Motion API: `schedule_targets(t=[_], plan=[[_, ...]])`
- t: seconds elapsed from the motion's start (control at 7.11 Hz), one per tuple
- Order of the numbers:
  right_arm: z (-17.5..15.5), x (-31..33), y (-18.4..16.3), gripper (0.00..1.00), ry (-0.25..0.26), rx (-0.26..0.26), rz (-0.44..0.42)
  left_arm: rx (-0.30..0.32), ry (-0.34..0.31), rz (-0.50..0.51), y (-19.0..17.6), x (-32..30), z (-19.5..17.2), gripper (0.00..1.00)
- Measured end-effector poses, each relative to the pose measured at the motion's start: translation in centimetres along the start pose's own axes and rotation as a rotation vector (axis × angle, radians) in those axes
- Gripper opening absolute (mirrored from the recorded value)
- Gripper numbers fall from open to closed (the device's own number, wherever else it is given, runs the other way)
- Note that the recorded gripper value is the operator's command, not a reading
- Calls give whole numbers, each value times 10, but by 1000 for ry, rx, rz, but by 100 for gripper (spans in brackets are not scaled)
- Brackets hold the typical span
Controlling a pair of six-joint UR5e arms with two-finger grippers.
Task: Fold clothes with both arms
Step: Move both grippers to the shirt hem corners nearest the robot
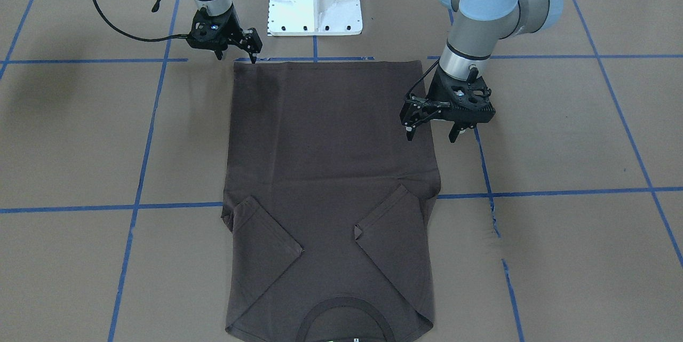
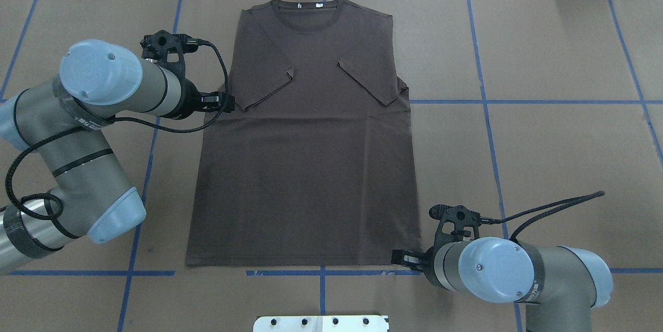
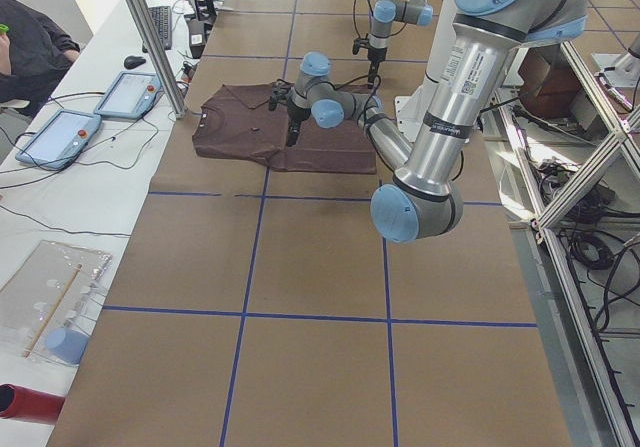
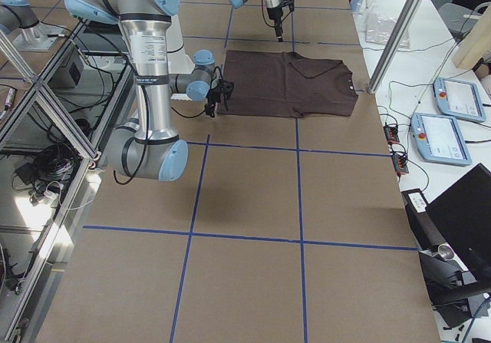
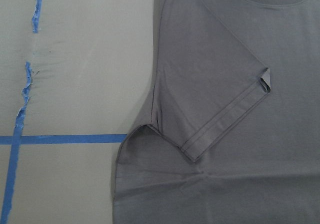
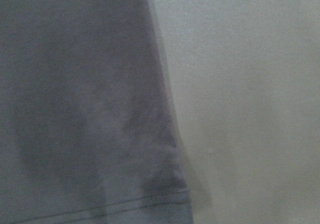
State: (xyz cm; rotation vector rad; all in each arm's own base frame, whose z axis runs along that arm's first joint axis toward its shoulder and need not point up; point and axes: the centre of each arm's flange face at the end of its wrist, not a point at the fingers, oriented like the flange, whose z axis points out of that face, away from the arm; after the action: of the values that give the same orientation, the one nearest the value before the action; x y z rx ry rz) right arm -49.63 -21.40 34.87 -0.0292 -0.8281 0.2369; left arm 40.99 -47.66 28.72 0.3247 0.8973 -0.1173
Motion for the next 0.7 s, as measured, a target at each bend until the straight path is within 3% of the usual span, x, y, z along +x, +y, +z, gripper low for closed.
schedule_targets(t=[0.42,0.56,0.7], plan=[[4,2,-1,98,55,2,-1,1,1,-1,0,0,0,100],[8,1,0,89,61,2,-4,2,1,-1,0,1,-1,100],[11,0,0,70,64,0,-5,3,2,-1,0,1,-2,100]])
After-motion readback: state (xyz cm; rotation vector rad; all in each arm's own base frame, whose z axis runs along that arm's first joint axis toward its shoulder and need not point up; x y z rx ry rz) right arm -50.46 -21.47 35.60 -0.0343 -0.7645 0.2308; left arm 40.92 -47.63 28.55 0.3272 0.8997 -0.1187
